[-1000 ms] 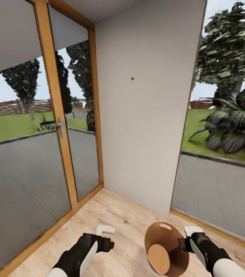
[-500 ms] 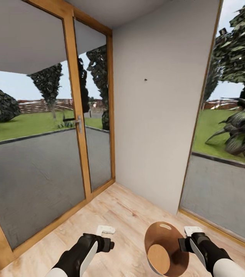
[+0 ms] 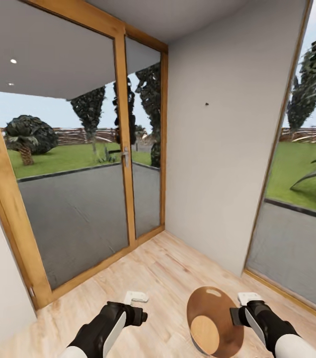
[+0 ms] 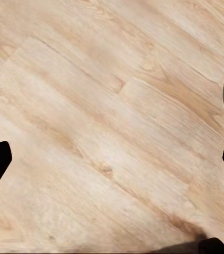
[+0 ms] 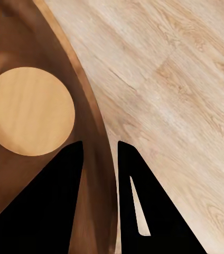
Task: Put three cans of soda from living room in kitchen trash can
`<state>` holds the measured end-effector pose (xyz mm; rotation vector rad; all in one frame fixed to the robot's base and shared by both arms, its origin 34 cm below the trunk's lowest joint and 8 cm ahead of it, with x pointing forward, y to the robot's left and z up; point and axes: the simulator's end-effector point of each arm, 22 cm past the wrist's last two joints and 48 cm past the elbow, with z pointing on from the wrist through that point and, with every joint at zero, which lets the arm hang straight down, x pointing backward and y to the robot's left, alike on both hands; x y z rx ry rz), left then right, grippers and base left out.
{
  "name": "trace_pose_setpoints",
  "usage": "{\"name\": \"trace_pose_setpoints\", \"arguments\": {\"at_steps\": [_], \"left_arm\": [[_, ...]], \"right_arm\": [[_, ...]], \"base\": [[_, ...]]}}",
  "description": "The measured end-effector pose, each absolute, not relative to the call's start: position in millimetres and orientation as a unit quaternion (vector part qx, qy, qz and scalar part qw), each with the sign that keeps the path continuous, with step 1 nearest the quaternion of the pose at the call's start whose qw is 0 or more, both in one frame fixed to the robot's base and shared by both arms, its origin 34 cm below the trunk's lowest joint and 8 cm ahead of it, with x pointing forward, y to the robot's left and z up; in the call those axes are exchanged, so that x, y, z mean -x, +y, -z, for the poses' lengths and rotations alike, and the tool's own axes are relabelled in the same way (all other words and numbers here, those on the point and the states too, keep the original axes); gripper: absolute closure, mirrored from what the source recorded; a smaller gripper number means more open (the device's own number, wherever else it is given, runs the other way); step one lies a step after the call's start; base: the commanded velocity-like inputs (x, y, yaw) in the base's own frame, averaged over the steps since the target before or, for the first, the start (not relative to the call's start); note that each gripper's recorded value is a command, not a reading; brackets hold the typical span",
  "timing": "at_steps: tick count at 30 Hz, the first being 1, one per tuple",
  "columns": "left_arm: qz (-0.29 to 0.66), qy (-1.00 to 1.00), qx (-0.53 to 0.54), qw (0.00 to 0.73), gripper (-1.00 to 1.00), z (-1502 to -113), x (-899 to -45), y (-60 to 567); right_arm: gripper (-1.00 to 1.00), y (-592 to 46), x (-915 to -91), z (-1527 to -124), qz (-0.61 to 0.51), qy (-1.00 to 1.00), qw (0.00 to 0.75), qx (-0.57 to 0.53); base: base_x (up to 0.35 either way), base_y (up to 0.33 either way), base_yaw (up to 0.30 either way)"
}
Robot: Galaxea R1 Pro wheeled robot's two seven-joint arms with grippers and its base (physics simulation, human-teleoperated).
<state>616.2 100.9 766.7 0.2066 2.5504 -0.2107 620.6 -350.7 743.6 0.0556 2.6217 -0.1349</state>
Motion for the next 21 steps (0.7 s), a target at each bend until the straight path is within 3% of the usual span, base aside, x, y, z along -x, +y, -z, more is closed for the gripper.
{"name": "trace_pose_setpoints", "arguments": {"at_steps": [5, 13, 21], "left_arm": [[0.079, 0.953, -0.077, 0.283, -1.0, -766.7, -616.2, 100.8], [0.079, 0.952, -0.077, 0.284, -1.0, -767.1, -616.7, 100.9], [0.08, 0.952, -0.077, 0.285, -1.0, -767.1, -616.7, 100.5]], "right_arm": [[1.0, -351.0, -620.5, -743.6, 0.05, 0.965, 0.255, -0.02], [1.0, -349.8, -620.8, -743.6, 0.05, 0.965, 0.255, -0.019], [1.0, -348.4, -620.7, -743.3, 0.048, 0.966, 0.255, -0.019]], "base": [[-0.322, -0.03, 0.253], [-0.106, -0.002, 0.253], [-0.267, 0.042, 0.253]]}}
